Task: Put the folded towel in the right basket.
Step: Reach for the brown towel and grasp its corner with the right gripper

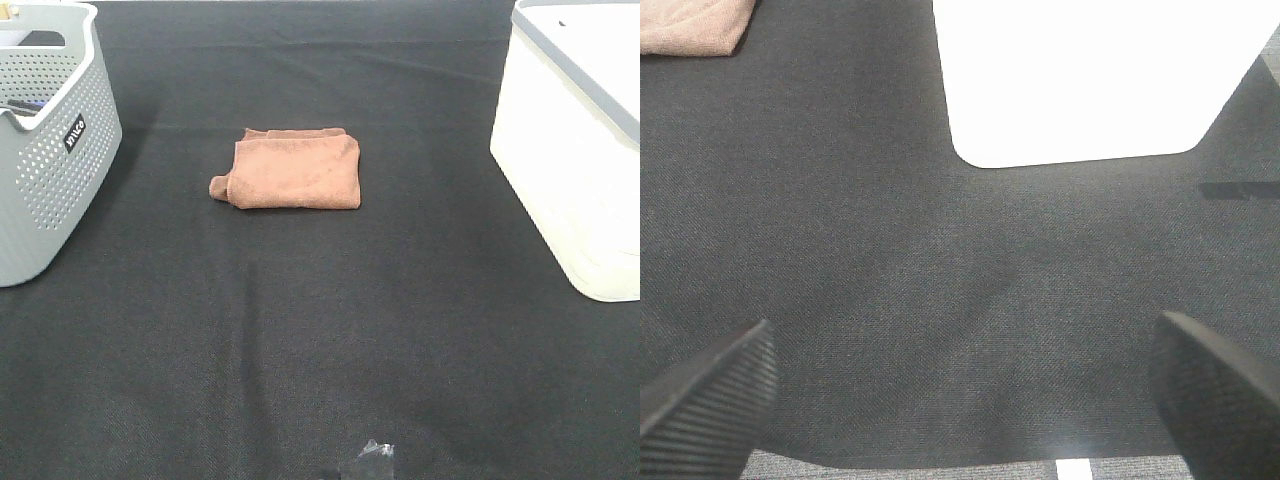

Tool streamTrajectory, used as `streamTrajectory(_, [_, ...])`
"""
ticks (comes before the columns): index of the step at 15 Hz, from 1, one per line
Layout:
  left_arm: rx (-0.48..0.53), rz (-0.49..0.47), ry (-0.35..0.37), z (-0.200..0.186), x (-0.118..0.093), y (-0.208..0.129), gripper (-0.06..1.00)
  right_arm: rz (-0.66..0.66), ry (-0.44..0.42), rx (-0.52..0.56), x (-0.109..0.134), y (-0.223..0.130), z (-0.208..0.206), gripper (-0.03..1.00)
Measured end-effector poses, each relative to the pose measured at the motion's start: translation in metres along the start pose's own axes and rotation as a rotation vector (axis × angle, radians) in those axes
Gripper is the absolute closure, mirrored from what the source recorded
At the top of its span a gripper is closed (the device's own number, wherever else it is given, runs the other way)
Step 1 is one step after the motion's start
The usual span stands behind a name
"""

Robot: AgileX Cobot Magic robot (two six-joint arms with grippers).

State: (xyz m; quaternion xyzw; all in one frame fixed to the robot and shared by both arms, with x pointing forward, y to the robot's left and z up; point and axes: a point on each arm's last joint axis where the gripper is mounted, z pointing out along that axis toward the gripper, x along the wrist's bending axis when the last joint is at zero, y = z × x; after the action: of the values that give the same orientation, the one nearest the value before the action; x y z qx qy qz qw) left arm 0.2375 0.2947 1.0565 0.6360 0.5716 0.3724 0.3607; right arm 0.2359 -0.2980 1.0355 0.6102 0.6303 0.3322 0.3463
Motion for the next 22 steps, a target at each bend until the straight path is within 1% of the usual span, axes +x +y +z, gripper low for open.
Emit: streamTrajectory(22, [0.000, 0.000, 0.000, 0.0000, 0.0000, 0.0000, -0.03, 0.000, 0.000, 0.000, 0.0000, 0.0000, 0.0000, -0.01])
